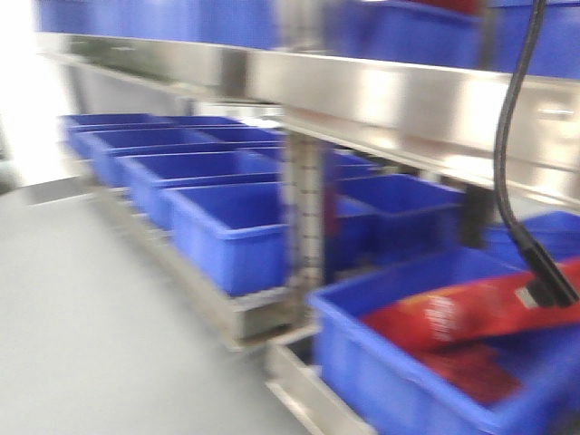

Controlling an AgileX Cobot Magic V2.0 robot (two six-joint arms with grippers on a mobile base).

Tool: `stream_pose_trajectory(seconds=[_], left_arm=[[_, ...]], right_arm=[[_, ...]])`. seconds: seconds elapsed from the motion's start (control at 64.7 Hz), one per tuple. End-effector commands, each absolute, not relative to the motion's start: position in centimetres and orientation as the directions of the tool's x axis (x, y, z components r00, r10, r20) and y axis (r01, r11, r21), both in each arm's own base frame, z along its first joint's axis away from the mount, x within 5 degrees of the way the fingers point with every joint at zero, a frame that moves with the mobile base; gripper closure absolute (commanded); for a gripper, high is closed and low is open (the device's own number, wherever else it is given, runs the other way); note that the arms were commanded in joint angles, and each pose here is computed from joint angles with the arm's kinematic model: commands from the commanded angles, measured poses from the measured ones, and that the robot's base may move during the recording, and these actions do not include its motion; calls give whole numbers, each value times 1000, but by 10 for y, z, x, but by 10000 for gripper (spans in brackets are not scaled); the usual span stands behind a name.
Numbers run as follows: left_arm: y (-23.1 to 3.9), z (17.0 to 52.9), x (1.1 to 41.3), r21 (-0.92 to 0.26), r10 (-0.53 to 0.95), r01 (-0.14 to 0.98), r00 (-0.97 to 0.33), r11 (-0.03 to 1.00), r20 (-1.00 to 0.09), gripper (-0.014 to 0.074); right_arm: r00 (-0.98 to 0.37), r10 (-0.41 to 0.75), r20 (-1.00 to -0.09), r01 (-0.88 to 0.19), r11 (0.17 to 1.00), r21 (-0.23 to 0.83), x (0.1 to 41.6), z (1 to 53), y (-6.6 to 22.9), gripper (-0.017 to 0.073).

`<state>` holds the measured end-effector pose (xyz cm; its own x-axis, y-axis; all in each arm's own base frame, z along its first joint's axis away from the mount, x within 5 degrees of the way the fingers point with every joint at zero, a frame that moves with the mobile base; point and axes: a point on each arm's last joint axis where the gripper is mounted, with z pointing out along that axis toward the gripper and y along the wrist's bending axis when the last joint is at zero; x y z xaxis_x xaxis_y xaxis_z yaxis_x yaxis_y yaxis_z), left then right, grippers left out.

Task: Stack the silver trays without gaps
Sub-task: 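Drive the base to the other rack holding the tray in both grippers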

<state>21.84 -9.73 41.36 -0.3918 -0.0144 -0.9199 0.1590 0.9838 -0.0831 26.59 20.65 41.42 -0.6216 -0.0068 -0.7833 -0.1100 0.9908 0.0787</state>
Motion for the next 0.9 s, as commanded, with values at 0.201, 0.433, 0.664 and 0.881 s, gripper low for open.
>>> stream_pose_trajectory(seconds=[0.201,0.433,0.664,0.881], left_arm=[[-104,424,216,-101,-24,231,-313,968,-950,610],[-104,424,216,-101,-24,231,-313,968,-950,610],[-104,424,216,-101,-24,231,-313,968,-950,610],[-104,424,216,-101,-24,231,-313,968,-950,610]], right_arm=[[-579,-22,-815,-157,984,84,266,420,210,614],[-579,-22,-815,-157,984,84,266,420,210,614],[-579,-22,-815,-157,984,84,266,420,210,614],[-579,-22,-815,-157,984,84,266,420,210,614]])
